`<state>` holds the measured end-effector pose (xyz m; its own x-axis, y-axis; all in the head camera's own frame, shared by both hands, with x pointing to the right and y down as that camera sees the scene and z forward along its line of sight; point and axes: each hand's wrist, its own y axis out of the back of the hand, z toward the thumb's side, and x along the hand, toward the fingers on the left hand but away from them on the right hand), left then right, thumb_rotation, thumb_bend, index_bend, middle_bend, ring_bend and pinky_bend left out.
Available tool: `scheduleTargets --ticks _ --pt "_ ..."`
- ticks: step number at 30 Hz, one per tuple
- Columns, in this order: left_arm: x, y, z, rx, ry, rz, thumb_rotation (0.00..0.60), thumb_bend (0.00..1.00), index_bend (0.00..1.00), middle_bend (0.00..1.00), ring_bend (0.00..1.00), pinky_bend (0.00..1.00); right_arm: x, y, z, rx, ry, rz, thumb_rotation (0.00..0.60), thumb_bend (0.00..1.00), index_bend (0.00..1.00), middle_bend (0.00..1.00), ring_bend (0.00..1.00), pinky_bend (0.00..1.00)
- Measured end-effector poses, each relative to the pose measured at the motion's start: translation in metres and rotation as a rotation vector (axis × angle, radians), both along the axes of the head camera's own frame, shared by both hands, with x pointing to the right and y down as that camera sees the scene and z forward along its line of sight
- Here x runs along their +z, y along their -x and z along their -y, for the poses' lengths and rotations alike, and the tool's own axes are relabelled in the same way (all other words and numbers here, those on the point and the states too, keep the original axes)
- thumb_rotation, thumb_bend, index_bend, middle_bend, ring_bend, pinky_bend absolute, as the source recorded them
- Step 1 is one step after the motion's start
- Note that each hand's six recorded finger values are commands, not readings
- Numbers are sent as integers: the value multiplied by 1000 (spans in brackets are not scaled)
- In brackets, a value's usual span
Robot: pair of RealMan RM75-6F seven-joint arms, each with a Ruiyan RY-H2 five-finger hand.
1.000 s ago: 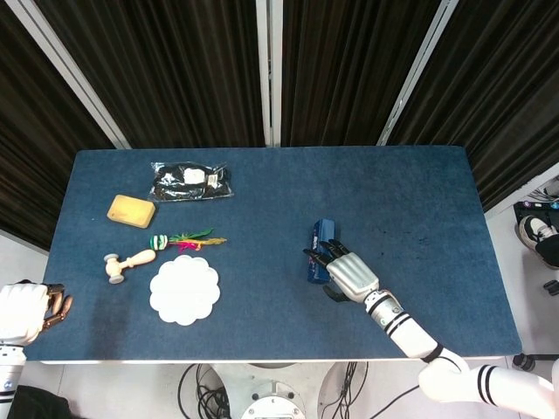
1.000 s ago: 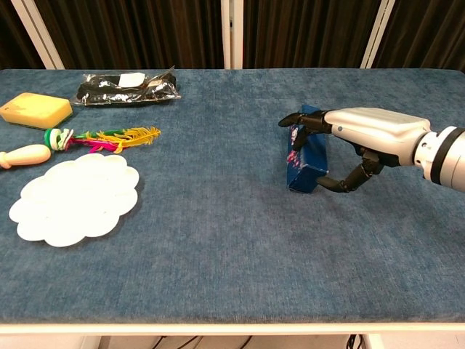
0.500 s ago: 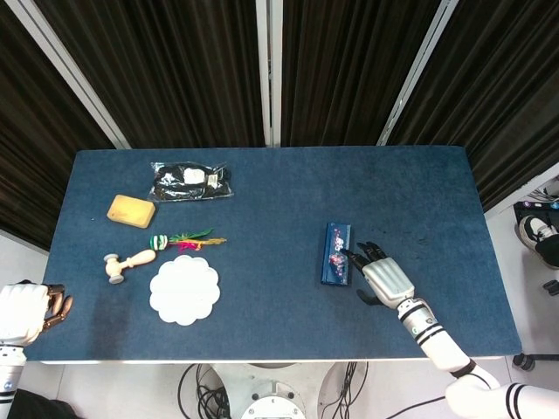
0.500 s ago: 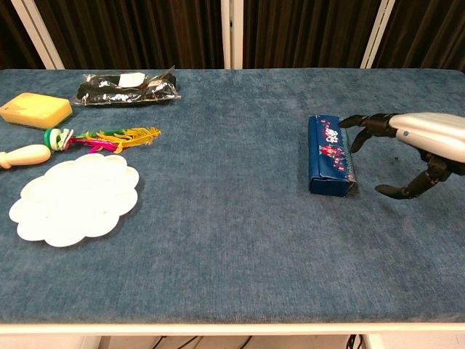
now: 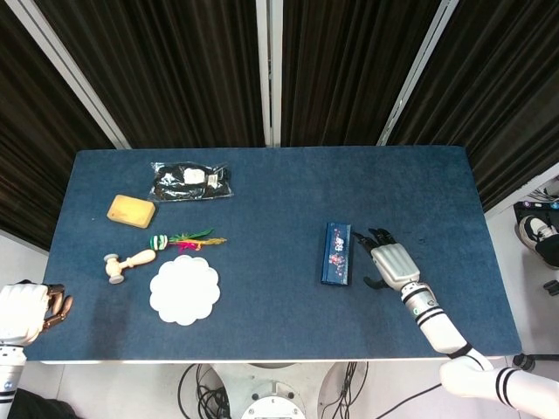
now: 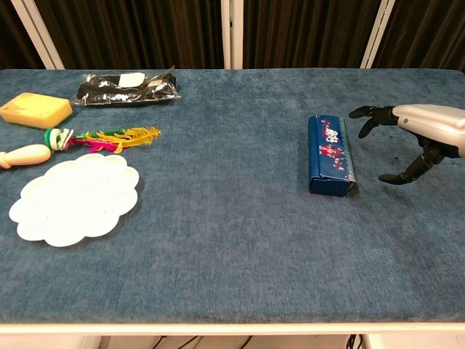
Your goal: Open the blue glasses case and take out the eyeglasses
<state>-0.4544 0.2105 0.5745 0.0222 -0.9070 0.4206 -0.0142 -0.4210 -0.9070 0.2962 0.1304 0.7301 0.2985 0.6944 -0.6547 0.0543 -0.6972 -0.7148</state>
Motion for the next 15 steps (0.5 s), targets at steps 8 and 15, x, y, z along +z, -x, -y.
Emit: scheduleTargets --ticks 8,15 --pt "0 0 0 0 1 0 600 387 841 988 841 657 11 35 23 -46 61 29 600 491 0 157 0 0" --pt "0 0 0 -1 3 -1 600 387 841 988 841 657 7 68 40 -110 105 73 600 650 0 134 0 0"
